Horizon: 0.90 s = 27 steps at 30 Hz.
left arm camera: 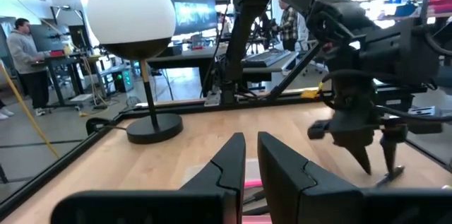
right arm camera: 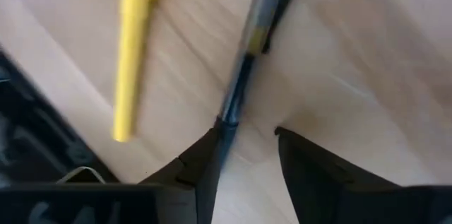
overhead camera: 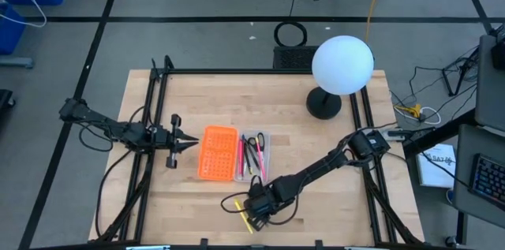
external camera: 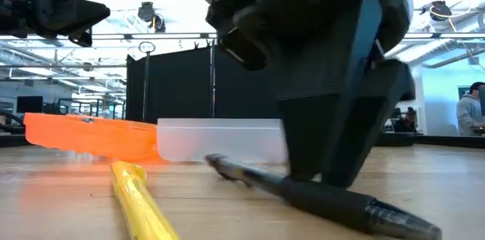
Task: Pick & place school supplies into a supply box
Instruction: Put the transparent pen into the transparent supply box
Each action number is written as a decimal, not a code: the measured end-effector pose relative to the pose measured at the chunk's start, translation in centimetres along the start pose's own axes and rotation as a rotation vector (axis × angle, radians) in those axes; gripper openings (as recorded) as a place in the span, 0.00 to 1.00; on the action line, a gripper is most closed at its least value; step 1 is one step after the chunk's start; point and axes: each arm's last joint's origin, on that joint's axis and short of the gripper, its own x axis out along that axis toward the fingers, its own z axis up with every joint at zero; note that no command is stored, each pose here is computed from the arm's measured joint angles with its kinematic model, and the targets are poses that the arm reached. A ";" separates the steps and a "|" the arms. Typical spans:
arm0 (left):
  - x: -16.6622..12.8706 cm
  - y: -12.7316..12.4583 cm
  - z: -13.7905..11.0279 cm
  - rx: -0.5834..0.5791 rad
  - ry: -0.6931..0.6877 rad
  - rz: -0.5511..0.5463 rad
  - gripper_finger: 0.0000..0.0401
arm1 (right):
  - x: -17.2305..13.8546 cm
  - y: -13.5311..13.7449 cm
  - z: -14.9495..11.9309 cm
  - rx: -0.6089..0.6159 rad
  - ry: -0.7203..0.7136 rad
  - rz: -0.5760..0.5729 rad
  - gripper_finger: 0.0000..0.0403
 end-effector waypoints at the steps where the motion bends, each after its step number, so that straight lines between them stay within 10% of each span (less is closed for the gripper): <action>1: 0.0 0.0 0.0 0.000 0.000 0.000 0.12 | 0.1 -0.4 -0.1 0.004 0.013 -0.041 0.33; 27: 0.0 0.0 0.0 -0.015 0.002 0.000 0.12 | -4.4 -0.5 -1.5 -0.202 -0.252 -0.147 0.27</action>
